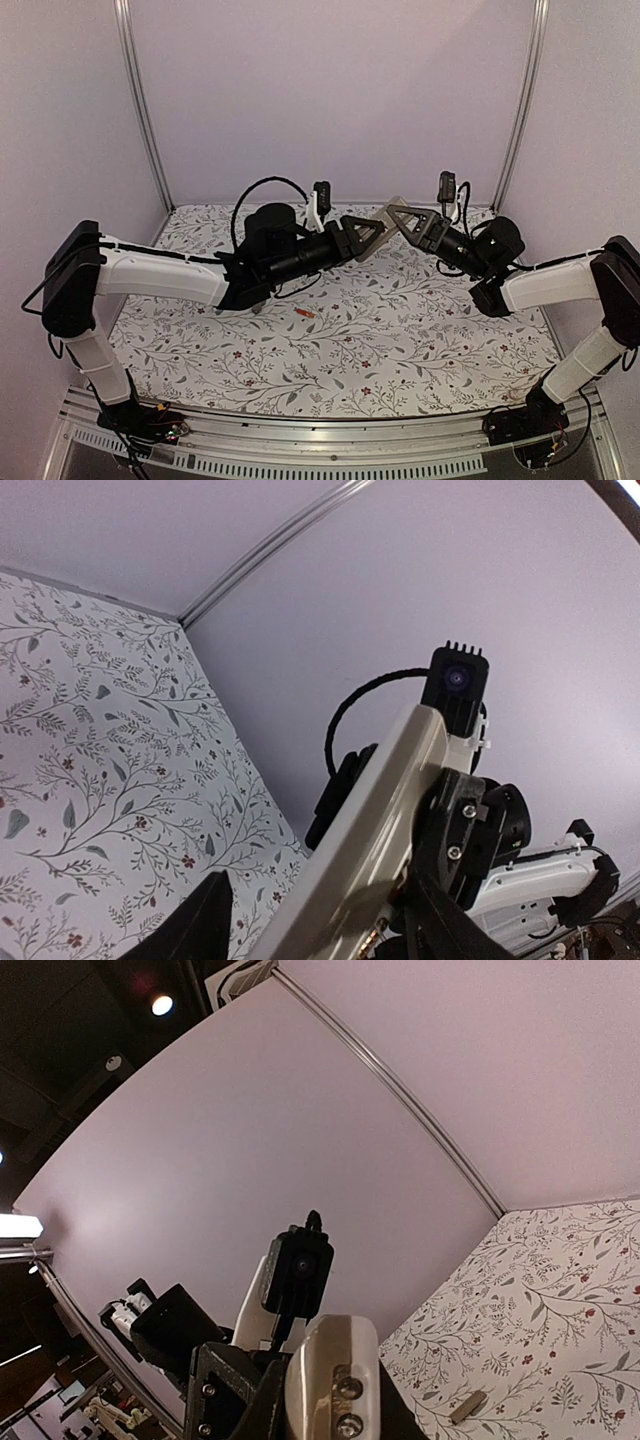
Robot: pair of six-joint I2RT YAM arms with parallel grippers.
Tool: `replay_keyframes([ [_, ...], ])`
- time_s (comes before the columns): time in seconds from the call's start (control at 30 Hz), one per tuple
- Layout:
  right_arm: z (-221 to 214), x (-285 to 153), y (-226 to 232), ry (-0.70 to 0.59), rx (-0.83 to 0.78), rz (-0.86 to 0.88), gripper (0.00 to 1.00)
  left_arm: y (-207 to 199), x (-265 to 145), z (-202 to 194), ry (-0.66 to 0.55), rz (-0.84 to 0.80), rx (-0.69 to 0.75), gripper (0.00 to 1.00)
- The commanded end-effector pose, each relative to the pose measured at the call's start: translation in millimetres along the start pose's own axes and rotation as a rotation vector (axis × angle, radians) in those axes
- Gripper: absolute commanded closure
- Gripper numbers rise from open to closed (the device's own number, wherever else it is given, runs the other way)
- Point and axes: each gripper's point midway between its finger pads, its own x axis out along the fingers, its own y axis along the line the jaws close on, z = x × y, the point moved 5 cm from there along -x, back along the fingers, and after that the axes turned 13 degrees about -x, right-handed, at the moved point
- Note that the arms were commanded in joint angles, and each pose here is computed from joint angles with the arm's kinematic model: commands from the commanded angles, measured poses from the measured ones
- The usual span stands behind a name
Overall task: Load the batteries into the remote control
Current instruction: Load the battery into the battery compartment.
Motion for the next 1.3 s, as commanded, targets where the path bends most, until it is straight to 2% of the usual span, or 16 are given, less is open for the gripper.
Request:
replay_keyframes([
  [0.0,9,1,8,-0.042,-0.013,0.025,1.00,11,2,-9,0.043,0.026,0.004,0.43],
  [0.3,19,2,15,-0.074,0.003,0.065,1.00,23,-1,-14,0.067,0.064,0.011,0.50],
  [0.57,29,-4,11,-0.099,0.042,0.073,1.00,27,-12,-6,0.045,0.141,0.106,0.49],
  [0.97,42,-8,17,-0.115,0.036,0.090,1.00,42,-23,-5,0.063,0.202,0.128,0.49],
  [1.0,43,-9,18,-0.112,0.033,0.091,1.00,41,-24,-4,0.060,0.203,0.140,0.47],
  [1.27,15,-12,1,0.018,0.036,0.024,1.00,-8,-35,16,0.075,0.159,0.403,0.01],
])
